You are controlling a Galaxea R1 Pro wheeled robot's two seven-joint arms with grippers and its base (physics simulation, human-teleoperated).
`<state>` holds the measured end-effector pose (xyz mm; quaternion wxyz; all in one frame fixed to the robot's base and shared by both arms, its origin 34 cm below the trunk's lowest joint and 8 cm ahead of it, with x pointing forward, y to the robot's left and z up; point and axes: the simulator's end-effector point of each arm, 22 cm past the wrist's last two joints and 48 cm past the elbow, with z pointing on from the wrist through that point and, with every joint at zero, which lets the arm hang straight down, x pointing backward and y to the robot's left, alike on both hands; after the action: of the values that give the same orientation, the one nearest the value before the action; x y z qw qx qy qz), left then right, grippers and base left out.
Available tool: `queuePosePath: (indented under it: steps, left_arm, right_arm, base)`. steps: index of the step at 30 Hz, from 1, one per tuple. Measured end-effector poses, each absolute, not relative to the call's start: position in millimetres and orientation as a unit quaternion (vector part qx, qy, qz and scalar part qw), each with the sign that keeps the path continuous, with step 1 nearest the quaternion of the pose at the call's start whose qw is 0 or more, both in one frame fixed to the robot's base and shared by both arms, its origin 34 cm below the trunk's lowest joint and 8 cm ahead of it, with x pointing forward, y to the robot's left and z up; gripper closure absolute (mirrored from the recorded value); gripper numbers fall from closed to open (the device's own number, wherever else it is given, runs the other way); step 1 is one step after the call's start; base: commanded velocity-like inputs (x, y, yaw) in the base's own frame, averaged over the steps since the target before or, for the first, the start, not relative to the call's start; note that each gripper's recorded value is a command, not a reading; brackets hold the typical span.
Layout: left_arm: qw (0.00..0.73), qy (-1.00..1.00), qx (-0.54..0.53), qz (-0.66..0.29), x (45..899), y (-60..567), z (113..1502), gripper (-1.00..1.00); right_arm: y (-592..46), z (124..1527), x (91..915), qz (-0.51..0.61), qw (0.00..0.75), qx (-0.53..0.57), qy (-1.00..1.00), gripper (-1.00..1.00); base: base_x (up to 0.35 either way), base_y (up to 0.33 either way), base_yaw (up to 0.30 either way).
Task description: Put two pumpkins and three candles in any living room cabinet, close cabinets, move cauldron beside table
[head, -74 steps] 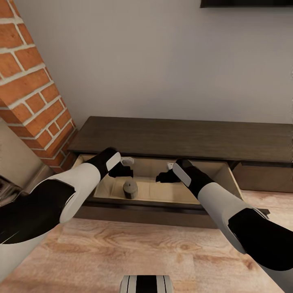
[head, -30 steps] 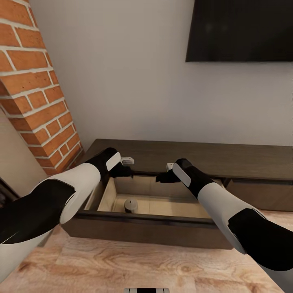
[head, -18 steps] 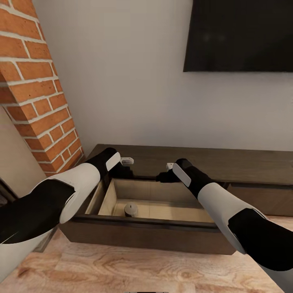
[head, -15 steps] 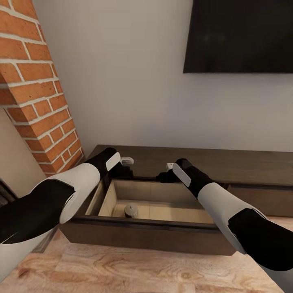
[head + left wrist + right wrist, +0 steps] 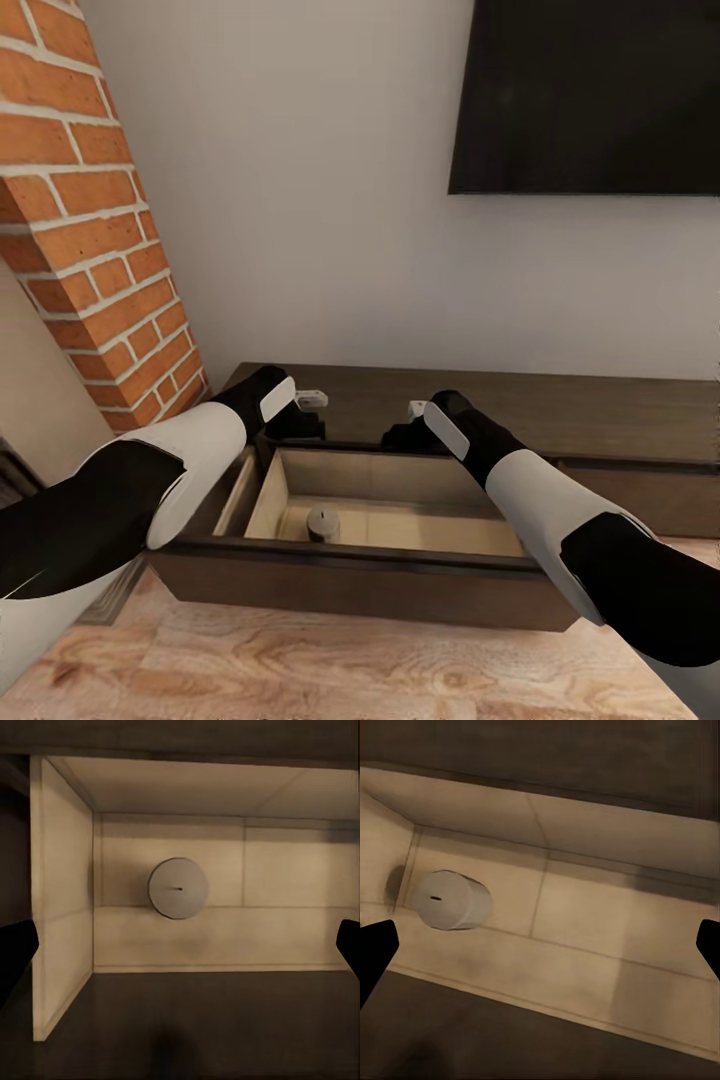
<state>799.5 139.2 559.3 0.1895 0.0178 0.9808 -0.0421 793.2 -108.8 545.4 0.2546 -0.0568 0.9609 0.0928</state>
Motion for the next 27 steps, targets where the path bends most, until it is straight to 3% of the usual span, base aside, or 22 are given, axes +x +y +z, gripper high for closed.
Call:
queuePosePath:
  steps: [10,27]
  left_arm:
    - [0.187,0.981,0.02,-0.043,802.9,135.1,579.3,-1.0]
    - [0.183,0.982,0.019,-0.043,808.3,135.6,611.5,-1.0]
  right_arm:
    - [-108.3,564.7,797.0,0.094,0.252,-0.057,0.961,-1.0]
    - [-118.7,585.8,797.6,0.086,0.233,-0.047,0.968,-1.0]
  base:
    - [-0.203,0.0,-0.028]
    - [-0.227,0.0,-0.273]
